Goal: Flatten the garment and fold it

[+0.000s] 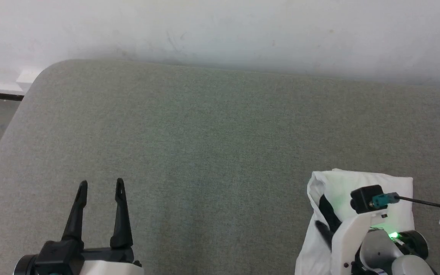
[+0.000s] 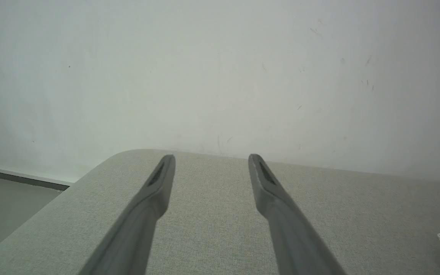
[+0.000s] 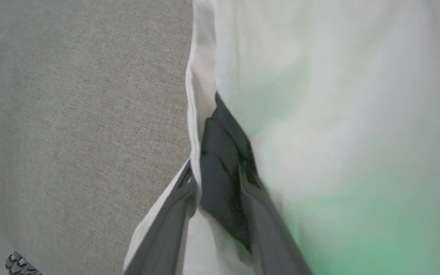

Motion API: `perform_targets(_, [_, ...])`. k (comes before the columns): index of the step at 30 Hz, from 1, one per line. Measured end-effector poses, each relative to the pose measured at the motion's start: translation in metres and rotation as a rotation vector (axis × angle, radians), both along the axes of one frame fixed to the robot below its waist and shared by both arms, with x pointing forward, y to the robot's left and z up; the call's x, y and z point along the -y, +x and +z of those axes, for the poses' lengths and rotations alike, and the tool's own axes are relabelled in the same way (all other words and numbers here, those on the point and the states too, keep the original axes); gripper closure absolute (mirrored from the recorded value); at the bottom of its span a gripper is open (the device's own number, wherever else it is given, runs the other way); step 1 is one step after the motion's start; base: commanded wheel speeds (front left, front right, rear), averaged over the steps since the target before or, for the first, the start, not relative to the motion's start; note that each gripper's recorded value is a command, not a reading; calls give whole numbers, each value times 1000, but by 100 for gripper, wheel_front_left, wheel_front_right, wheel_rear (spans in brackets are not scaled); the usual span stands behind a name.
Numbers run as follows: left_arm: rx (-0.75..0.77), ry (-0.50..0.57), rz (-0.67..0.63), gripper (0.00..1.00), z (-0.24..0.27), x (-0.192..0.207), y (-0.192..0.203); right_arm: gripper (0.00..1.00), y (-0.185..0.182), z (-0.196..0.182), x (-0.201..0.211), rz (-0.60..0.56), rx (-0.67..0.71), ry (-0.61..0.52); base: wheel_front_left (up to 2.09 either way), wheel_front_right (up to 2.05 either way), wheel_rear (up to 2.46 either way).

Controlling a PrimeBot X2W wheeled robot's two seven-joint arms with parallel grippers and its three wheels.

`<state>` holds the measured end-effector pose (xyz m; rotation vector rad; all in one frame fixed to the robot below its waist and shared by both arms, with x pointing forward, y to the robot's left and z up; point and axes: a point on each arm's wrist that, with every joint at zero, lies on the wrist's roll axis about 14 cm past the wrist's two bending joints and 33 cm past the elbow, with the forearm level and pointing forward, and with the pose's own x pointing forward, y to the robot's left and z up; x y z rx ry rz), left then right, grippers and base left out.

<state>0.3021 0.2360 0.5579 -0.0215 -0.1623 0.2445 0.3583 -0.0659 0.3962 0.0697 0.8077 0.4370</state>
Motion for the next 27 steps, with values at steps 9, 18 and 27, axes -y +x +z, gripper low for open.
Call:
perform_targets(9, [7, -6, -49, 0, 3, 12, 11, 0, 33, 70, 30, -135, 231, 85, 0, 0, 0])
perform_targets(18, [-21, -12, -94, 0, -6, 24, 28, 0, 14, 71, 114, -357, 215, 13, 0, 0, 0])
perform_targets(27, [-50, 11, -109, 0, -12, 25, 41, 0, 1, 19, 130, -429, 32, 38, 0, 0, 0])
